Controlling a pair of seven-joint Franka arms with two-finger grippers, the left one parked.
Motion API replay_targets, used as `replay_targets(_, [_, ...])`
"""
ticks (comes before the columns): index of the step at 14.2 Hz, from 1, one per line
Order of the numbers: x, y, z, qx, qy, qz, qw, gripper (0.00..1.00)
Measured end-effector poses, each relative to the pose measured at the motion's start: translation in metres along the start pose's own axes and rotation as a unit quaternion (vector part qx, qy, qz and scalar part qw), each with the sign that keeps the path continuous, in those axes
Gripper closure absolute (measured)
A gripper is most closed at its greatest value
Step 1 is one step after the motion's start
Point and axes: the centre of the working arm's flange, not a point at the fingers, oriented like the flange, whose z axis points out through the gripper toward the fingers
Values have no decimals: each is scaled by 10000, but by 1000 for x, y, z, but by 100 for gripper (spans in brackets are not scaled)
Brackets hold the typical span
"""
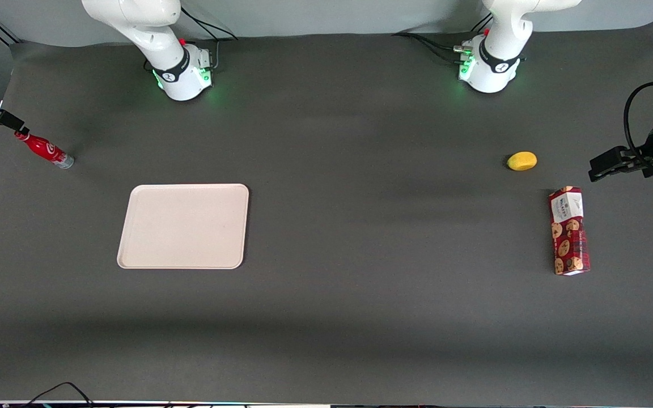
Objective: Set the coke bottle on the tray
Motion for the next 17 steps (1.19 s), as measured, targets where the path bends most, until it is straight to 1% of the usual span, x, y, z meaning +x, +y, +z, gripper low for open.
replay_targets(2, [0, 2, 7, -37, -66, -11, 10000, 0])
replay_targets(5, [1, 3, 15, -68, -88, 17, 9999, 0])
replay_targets(9, [4, 3, 31, 44, -85, -70, 9999, 0])
replay_targets(12, [2, 6, 38, 60, -131, -23, 9999, 0])
replay_targets(15, [-1, 6, 45, 105, -55, 47, 9999, 0])
replay_targets(17, [-3, 4, 48, 110, -47, 48, 9999, 0])
